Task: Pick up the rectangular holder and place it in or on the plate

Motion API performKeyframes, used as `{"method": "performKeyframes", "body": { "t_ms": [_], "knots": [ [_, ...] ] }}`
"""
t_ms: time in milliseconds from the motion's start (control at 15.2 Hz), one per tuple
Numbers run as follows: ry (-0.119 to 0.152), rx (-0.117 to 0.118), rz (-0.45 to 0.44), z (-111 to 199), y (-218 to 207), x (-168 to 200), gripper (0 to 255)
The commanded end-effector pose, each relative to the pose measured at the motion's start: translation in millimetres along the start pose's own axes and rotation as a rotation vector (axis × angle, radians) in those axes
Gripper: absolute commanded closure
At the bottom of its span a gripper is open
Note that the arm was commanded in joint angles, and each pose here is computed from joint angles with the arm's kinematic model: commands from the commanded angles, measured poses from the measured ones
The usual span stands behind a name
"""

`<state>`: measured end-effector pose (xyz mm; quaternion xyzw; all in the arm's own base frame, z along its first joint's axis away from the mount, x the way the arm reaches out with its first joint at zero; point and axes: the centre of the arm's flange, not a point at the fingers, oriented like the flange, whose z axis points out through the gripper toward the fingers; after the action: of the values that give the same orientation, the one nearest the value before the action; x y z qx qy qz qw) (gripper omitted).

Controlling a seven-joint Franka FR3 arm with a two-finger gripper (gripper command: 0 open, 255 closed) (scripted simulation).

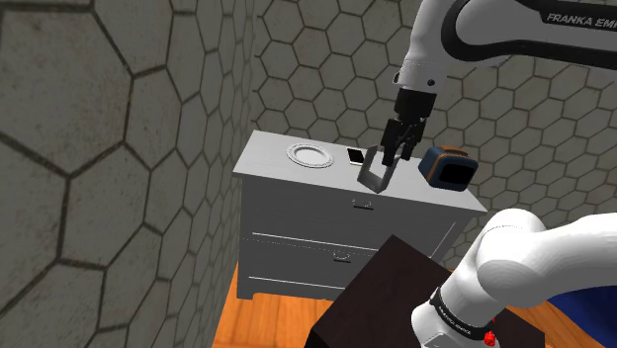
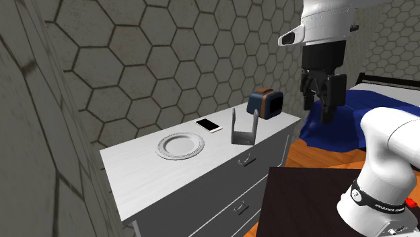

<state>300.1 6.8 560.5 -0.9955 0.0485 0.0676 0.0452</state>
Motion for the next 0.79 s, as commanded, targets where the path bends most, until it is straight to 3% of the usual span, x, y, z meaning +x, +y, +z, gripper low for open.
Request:
{"method": "performKeyframes", "body": {
  "t_ms": [0, 726],
  "knots": [
    [0.0, 0.0, 0.0, 0, 0, 0, 0],
    [0.009, -0.055, -0.054, 64, 105, 62, 0]
  ]
}}
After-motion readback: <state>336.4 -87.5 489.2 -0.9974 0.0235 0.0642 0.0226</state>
